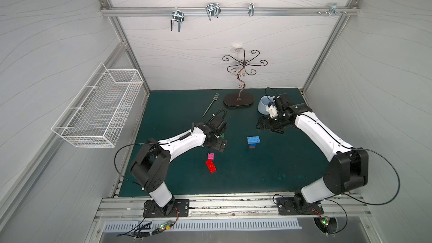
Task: Assemble a spoon with lego
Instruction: Pick up the lego brick from the center of the board.
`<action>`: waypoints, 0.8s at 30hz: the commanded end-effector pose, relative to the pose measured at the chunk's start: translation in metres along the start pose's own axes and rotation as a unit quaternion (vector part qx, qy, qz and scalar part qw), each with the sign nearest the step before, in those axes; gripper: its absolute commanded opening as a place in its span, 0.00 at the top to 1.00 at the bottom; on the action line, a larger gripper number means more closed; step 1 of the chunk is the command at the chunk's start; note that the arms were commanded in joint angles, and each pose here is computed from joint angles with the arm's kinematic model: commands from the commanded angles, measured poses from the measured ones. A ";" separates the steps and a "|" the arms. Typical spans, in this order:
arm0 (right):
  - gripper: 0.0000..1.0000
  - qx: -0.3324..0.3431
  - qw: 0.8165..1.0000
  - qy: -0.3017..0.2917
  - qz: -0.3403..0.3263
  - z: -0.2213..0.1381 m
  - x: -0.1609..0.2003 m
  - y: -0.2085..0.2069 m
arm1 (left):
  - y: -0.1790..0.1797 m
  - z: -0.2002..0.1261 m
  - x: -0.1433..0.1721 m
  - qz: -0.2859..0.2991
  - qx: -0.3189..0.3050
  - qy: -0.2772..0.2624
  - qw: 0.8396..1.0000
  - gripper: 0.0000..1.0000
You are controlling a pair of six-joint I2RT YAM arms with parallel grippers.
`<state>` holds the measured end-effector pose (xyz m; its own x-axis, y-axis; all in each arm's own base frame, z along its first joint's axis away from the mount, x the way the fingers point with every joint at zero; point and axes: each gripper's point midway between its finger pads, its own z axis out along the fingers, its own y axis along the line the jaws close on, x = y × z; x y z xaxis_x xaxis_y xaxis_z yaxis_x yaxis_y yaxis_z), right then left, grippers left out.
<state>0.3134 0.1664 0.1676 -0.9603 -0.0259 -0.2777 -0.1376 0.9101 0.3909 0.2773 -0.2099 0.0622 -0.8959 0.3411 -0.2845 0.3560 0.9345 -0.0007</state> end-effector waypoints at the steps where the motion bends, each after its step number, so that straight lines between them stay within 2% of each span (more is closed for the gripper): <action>1: 0.13 -0.024 1.000 0.002 -0.007 0.002 -0.003 0.006 | 0.000 0.000 0.015 -0.032 -0.019 0.011 0.999 0.07; 5: 0.14 -0.025 1.000 0.004 -0.012 0.002 -0.003 0.006 | -0.001 0.002 0.018 -0.060 -0.025 0.012 0.998 0.07; 13: 0.14 -0.026 1.000 -0.004 -0.007 0.001 -0.005 0.001 | 0.009 0.010 0.032 -0.081 -0.057 0.044 0.994 0.08; 17: 0.14 -0.030 0.999 -0.007 -0.013 -0.001 -0.005 0.003 | 0.012 0.018 0.038 -0.097 -0.047 0.068 0.992 0.14; 20: 0.14 -0.031 0.999 -0.009 -0.015 -0.002 -0.005 0.002 | 0.011 0.022 0.040 -0.105 -0.033 0.075 0.991 0.26; 24: 0.14 -0.032 0.999 -0.012 -0.015 -0.003 -0.003 0.001 | 0.009 0.024 0.041 -0.106 -0.029 0.079 0.991 0.32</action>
<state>0.3184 0.1679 0.1667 -0.9554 -0.0373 -0.2930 -0.1657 0.8887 0.4275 0.2524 -0.1893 0.0300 -0.9745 0.1667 -0.1500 0.1657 0.9860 0.0197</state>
